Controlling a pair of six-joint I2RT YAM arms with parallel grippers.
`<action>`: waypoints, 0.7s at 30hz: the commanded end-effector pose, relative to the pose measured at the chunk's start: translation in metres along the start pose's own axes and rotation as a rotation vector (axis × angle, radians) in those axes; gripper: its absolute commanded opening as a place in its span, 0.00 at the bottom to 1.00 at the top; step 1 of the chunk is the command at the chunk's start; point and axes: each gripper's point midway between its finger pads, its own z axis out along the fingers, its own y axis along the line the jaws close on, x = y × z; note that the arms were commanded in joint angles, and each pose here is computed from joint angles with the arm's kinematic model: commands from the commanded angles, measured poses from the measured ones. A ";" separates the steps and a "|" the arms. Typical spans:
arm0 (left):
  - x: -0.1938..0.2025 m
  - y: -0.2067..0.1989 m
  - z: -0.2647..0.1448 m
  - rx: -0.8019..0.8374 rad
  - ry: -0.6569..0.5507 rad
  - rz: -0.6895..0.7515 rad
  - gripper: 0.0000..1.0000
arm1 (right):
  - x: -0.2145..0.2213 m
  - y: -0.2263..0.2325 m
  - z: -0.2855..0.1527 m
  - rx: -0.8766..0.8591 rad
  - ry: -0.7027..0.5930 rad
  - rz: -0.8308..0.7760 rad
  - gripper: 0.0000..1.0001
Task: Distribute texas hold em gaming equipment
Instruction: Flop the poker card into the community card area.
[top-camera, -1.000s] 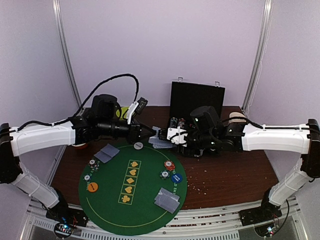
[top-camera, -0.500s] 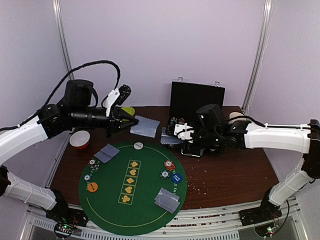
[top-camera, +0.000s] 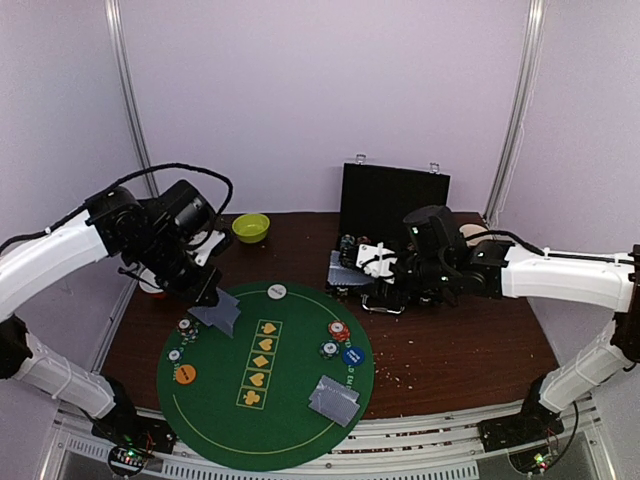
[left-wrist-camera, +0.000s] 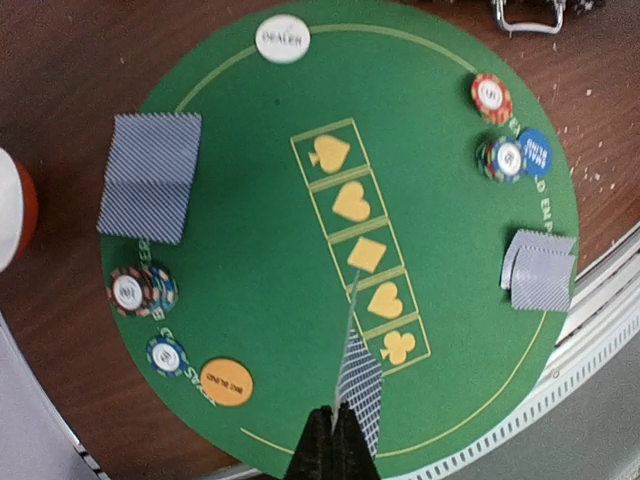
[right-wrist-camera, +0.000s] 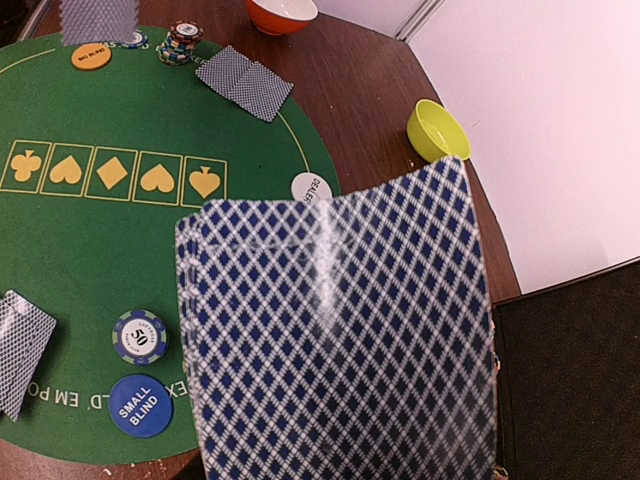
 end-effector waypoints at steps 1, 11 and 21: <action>0.065 -0.010 0.018 -0.070 0.230 -0.089 0.00 | -0.005 -0.004 -0.004 0.010 -0.019 0.002 0.47; 0.102 -0.017 0.061 -0.257 0.366 -0.033 0.00 | -0.006 0.001 -0.012 0.001 -0.050 0.021 0.47; 0.133 -0.011 0.098 -0.419 0.509 0.095 0.00 | -0.006 0.002 -0.014 -0.008 -0.047 0.027 0.48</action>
